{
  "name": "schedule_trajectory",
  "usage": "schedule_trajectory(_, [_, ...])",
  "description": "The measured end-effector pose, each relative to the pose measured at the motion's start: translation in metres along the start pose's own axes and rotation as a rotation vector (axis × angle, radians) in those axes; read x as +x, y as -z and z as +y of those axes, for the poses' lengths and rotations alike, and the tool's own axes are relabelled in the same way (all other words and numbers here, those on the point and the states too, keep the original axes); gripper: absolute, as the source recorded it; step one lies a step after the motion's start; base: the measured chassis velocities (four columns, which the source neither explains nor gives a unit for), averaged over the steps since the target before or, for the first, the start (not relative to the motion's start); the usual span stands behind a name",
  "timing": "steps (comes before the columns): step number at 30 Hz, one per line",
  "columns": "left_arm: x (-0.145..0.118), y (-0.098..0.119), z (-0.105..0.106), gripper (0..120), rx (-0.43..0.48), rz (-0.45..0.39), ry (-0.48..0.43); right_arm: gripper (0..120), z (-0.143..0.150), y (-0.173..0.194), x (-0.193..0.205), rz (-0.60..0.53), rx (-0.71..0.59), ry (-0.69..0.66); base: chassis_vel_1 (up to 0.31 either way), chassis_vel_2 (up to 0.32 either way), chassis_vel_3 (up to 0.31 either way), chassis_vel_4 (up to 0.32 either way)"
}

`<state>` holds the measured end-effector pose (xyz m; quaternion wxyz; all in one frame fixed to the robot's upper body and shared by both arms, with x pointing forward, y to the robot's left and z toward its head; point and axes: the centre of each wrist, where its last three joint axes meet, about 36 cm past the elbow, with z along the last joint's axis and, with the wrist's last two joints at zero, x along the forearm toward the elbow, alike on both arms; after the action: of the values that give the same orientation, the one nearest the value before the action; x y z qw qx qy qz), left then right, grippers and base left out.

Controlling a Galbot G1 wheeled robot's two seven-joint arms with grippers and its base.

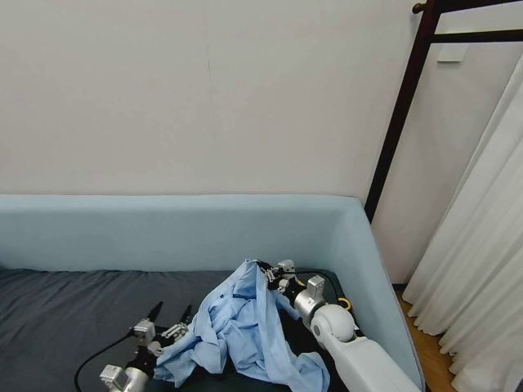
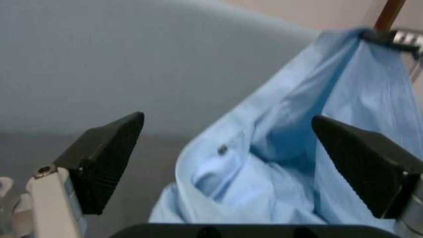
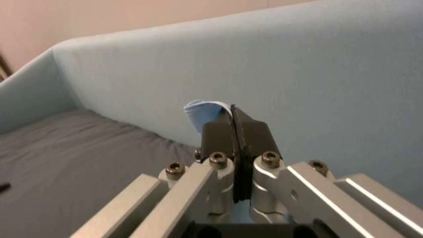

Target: Pick up the clothes from the sofa and hang them on the clothes hanger.

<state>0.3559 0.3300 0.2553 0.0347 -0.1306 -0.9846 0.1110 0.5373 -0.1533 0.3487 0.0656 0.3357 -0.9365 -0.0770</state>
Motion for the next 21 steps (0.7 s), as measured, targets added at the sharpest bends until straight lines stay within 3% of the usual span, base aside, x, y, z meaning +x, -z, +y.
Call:
schedule_trajectory(4, [0.003,-0.015,-0.036,100,0.158,0.091,0.178,0,0.003,-0.002,-0.004,0.006,-0.007,-0.005,0.0,0.0,0.0,0.0])
schedule_trajectory(10, [0.007,-0.016,-0.063,100,0.224,0.142,0.19,0,0.0,0.002,-0.01,0.024,-0.009,-0.017,0.0,0.0,0.0,0.0])
schedule_trajectory(17, [-0.008,-0.024,-0.07,100,0.246,0.194,0.202,0,-0.005,0.002,-0.012,0.033,-0.008,-0.029,0.0,0.0,0.0,0.0])
schedule_trajectory(21, [-0.019,-0.026,-0.082,100,0.313,0.225,0.215,0,-0.011,0.004,-0.013,0.036,-0.009,-0.042,0.0,0.0,0.0,0.0])
